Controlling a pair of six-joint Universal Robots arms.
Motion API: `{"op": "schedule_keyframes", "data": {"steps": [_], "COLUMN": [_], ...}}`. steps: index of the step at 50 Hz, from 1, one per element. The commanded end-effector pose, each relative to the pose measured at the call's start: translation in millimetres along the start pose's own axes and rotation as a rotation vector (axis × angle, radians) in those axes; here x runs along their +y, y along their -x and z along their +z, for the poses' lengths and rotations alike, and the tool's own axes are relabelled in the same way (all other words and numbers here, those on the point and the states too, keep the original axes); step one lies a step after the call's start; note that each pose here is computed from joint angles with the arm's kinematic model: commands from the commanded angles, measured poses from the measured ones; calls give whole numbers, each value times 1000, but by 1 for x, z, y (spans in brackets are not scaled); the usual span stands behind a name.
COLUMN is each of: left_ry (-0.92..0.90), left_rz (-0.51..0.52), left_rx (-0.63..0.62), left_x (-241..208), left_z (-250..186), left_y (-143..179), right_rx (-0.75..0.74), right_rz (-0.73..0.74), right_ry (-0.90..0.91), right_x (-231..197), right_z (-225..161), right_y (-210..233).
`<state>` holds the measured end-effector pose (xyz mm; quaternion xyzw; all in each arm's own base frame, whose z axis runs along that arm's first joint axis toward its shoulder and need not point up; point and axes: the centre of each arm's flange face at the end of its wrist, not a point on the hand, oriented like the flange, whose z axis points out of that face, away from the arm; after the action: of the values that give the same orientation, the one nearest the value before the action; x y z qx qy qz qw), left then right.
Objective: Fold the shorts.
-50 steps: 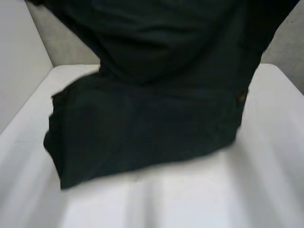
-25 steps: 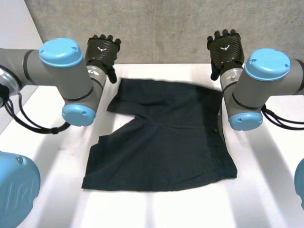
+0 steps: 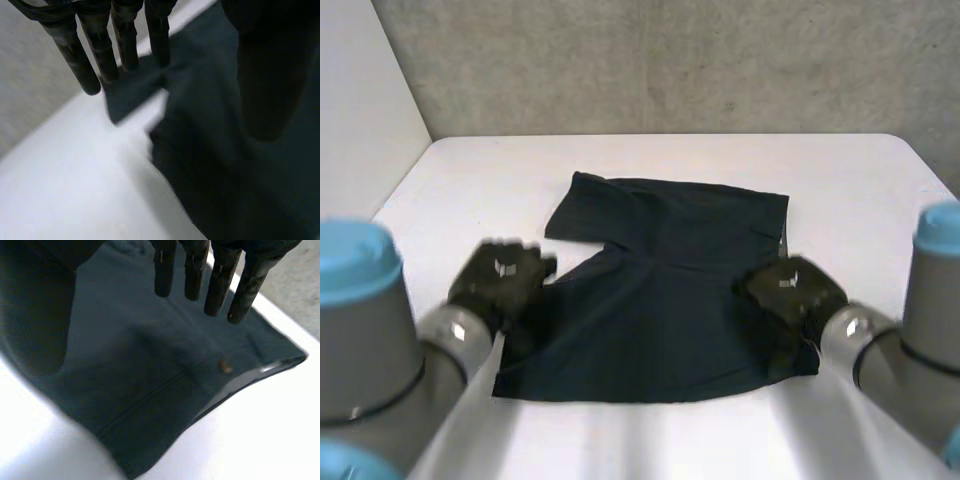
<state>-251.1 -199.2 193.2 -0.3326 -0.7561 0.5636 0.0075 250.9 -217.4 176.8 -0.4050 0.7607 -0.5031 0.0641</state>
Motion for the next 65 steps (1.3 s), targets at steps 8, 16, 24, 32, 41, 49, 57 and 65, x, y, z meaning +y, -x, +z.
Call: {"op": "schedule_keyframes", "data": {"steps": [8, 16, 24, 32, 41, 49, 57, 65], "left_ry": [134, 103, 104, 117, 25, 96, 236, 46], "left_rz": [2, 2, 4, 7, 29, 38, 93, 124], "left_rx": [92, 66, 60, 56, 16, 62, 185, 94], "left_x": [50, 54, 63, 66, 22, -2, 6, -12], "left_z": [-19, -6, 7, 13, -27, -93, -128, -62], "left_y": [-21, -20, -22, -23, -5, 7, -1, 3], "right_rx": [54, 122, 134, 151, 168, 86, -55, 16], "right_rz": [12, 13, 9, 13, -15, -149, -338, -253], "right_ry": [-15, -66, -81, -92, -54, 96, 223, 100], "right_x": [54, 55, 50, 45, 18, -4, -4, -15], "right_z": [0, 11, 13, 14, -16, -66, -101, -51], "right_y": [6, -9, -13, -16, -23, -23, -10, -33]}}
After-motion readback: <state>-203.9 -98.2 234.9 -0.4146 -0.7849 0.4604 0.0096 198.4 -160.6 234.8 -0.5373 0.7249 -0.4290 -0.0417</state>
